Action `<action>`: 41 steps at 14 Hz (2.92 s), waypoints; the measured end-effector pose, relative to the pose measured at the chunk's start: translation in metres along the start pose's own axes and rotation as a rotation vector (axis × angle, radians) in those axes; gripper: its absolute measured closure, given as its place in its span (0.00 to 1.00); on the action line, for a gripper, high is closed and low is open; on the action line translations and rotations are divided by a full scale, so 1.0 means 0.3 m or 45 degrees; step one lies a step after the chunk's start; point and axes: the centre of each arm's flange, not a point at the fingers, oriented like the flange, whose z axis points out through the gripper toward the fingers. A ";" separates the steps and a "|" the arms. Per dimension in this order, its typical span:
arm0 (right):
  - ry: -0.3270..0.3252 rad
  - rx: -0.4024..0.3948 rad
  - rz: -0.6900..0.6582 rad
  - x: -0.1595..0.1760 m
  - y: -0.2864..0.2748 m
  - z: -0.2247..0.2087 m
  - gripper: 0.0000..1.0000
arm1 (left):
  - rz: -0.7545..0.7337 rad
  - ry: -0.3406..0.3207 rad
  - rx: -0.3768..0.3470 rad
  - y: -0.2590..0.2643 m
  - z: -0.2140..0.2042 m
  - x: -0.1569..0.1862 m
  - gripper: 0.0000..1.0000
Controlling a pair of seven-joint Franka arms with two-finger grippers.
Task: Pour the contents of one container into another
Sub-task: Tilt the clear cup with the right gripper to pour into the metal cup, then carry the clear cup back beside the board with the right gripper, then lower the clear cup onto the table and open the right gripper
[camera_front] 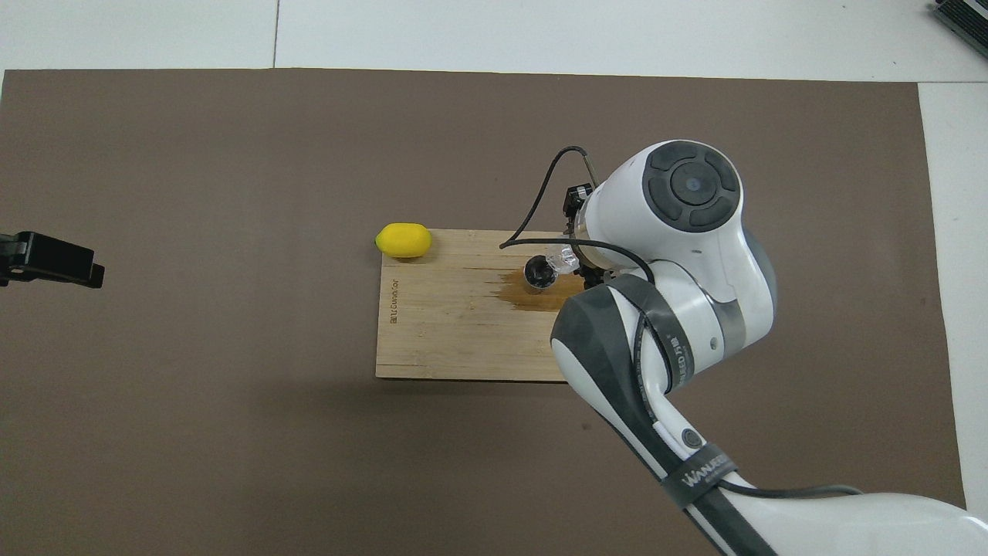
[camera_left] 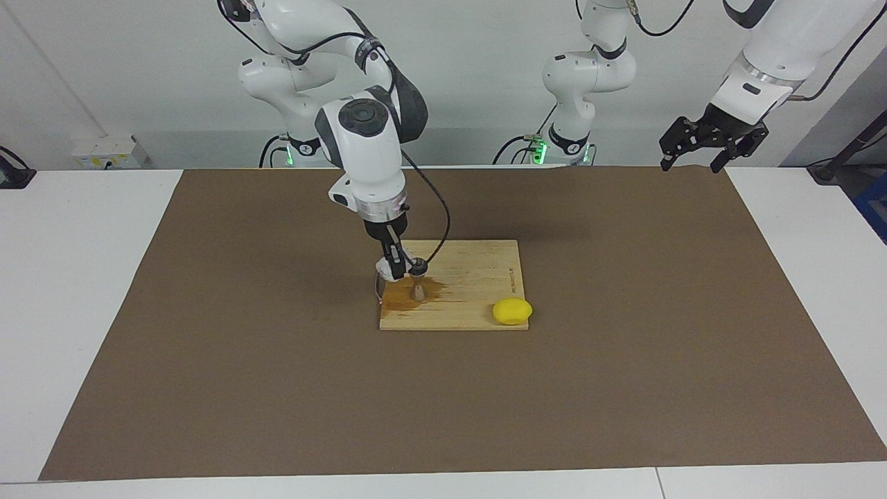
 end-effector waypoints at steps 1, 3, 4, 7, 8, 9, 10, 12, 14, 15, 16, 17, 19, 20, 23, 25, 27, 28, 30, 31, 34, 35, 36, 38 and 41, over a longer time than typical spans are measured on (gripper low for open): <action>-0.024 -0.008 0.030 0.027 -0.005 0.009 0.49 | 0.000 0.000 0.000 0.000 0.000 0.000 0.00; -0.094 -0.028 0.078 0.096 -0.016 0.028 0.49 | 0.000 0.000 0.000 0.000 0.000 0.000 0.00; -0.141 -0.038 0.102 0.147 -0.020 0.036 0.49 | 0.000 0.000 0.000 0.000 0.000 0.000 0.00; -0.329 -0.043 0.198 0.353 -0.017 0.080 0.49 | 0.000 0.000 0.000 0.000 0.000 0.000 0.00; -0.395 -0.040 0.230 0.434 -0.007 0.101 0.49 | 0.000 0.000 0.000 0.000 0.000 0.000 0.00; -0.448 -0.037 0.258 0.513 0.008 0.125 0.49 | 0.000 0.000 0.000 0.000 0.000 0.000 0.00; -0.482 -0.035 0.282 0.582 0.025 0.148 0.49 | 0.000 0.000 0.000 0.000 0.000 0.000 0.00; -0.517 -0.023 0.268 0.707 0.074 0.206 0.49 | 0.000 0.000 0.000 0.000 0.000 0.000 0.00; -0.542 -0.005 0.248 0.825 0.133 0.266 0.49 | 0.000 0.000 0.000 0.000 0.000 0.000 0.00; -0.553 0.001 0.243 0.883 0.162 0.287 0.49 | 0.000 0.000 0.000 0.000 0.000 0.000 0.00; -0.558 0.003 0.250 0.933 0.184 0.302 0.49 | 0.000 0.000 0.000 0.000 0.000 0.000 0.00; -0.568 0.008 0.261 0.977 0.203 0.317 0.49 | 0.000 0.000 0.000 0.000 0.000 0.000 0.00; -0.612 0.024 0.252 1.062 0.243 0.358 0.49 | 0.000 0.000 0.000 0.000 0.000 0.000 0.00; -0.634 0.021 0.247 1.101 0.264 0.385 0.49 | 0.000 0.000 0.000 0.000 0.000 0.000 0.00; -0.691 0.021 0.239 1.185 0.318 0.461 0.49 | 0.000 0.000 0.000 0.000 0.000 0.000 0.00; -0.762 0.043 0.312 1.178 0.340 0.493 0.49 | 0.000 0.000 0.000 0.000 0.000 0.000 0.00; -0.791 0.062 0.345 1.183 0.356 0.503 0.49 | 0.000 0.000 0.000 0.000 0.000 0.000 0.00; -0.793 0.067 0.342 1.184 0.360 0.504 0.47 | 0.000 0.000 0.000 0.000 0.000 0.000 0.00; -0.789 0.074 0.329 1.185 0.363 0.501 0.26 | 0.000 0.000 0.000 0.000 0.000 0.000 0.00; -0.783 0.085 0.328 1.191 0.364 0.489 0.12 | 0.000 0.000 0.000 0.000 0.000 0.000 0.00; -0.753 0.138 0.324 1.234 0.372 0.411 0.00 | 0.000 0.000 0.000 0.000 0.000 0.000 0.00; -0.731 0.151 0.307 1.246 0.375 0.380 0.00 | 0.000 0.000 0.000 0.000 0.000 0.000 0.00; -0.700 0.155 0.276 1.252 0.376 0.349 0.00 | 0.000 0.000 0.000 0.000 0.000 0.000 0.00; -0.599 0.140 0.153 1.242 0.371 0.275 0.00 | 0.000 0.000 0.000 0.000 0.000 0.000 0.00; -0.375 0.076 -0.262 1.125 0.329 0.153 0.00 | 0.000 0.000 0.000 0.000 0.000 0.000 0.00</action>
